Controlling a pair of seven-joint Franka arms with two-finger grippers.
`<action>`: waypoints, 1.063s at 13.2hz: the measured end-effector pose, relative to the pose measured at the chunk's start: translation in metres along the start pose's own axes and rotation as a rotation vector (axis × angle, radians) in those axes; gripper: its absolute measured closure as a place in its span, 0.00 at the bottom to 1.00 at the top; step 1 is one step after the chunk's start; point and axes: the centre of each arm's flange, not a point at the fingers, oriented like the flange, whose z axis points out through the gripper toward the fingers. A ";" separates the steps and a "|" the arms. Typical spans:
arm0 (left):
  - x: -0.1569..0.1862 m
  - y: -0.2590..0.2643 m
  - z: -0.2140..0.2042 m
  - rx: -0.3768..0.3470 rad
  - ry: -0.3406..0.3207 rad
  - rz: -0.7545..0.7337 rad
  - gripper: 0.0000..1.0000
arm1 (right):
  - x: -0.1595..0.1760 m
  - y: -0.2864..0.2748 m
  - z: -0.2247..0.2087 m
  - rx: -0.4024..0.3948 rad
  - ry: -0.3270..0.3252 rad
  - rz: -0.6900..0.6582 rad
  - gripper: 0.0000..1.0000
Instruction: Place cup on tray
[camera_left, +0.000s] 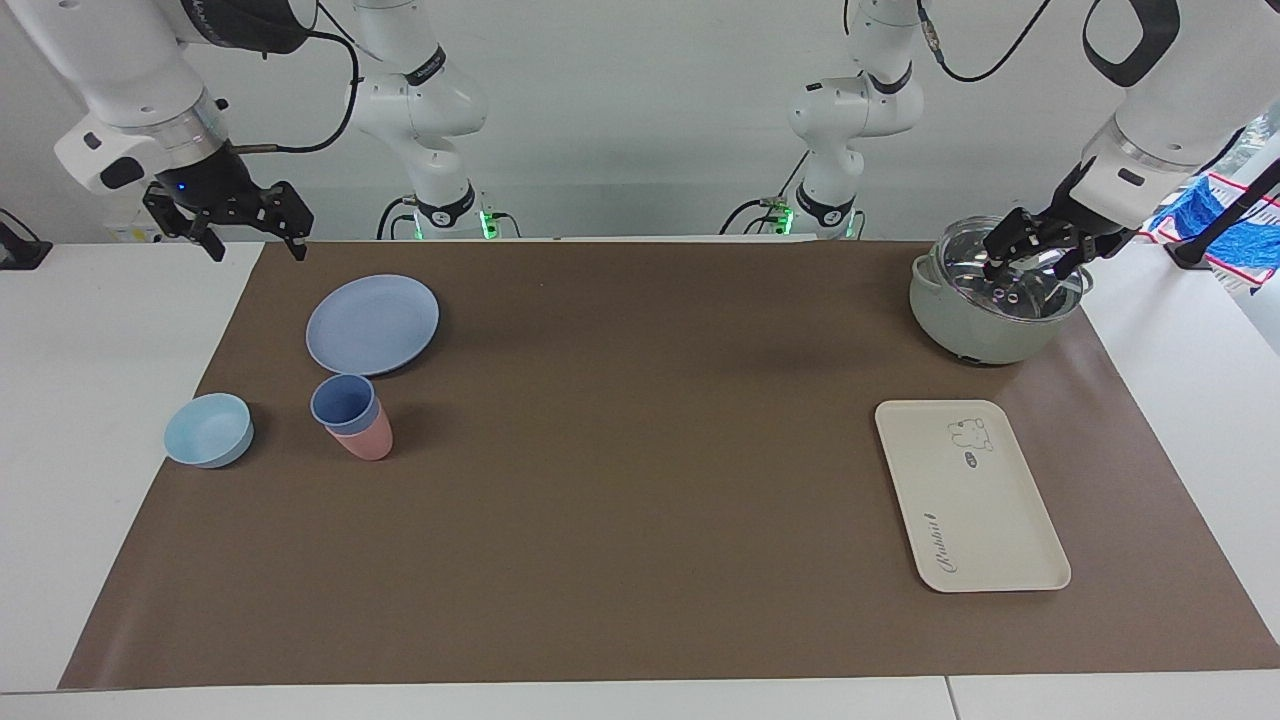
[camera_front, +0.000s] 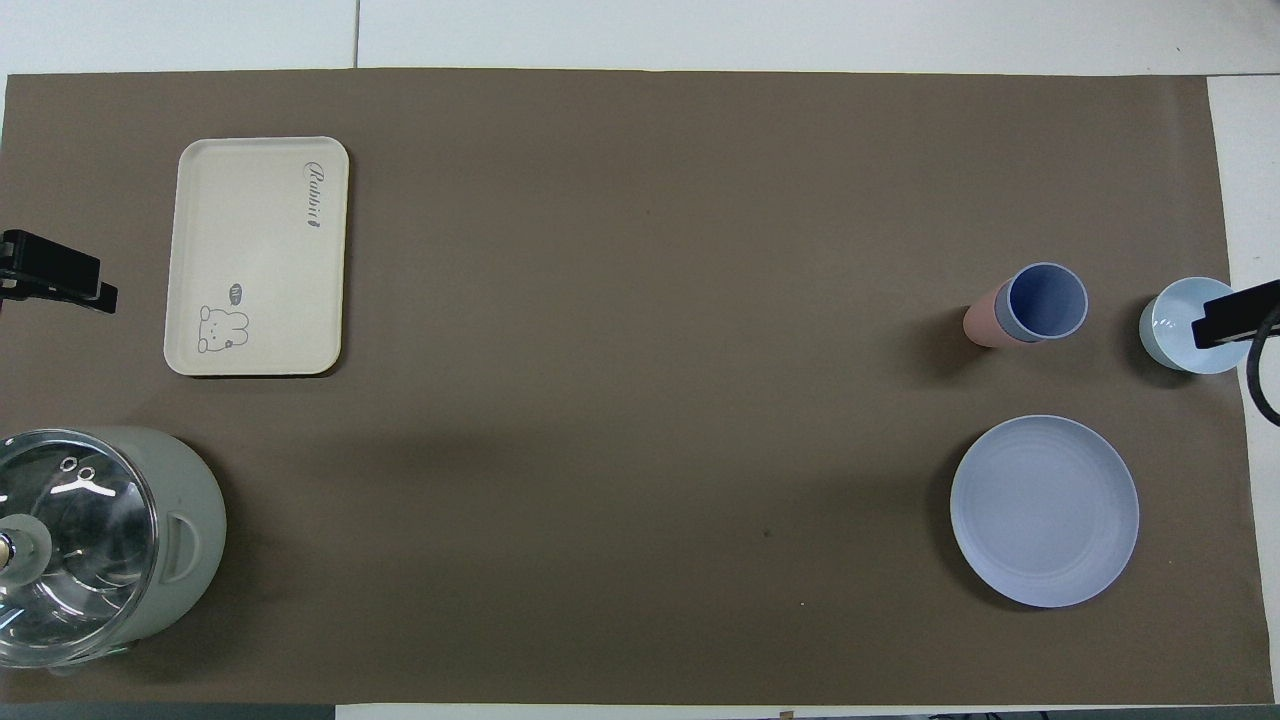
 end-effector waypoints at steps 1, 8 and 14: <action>0.000 0.000 0.000 0.000 0.000 0.000 0.00 | 0.000 -0.001 0.000 0.000 -0.001 -0.002 0.00; 0.000 0.000 0.000 0.000 0.000 0.000 0.00 | 0.010 -0.006 0.003 0.008 0.041 -0.009 0.00; 0.000 0.000 0.000 0.000 0.000 0.000 0.00 | 0.069 0.001 0.046 0.101 0.019 0.080 0.00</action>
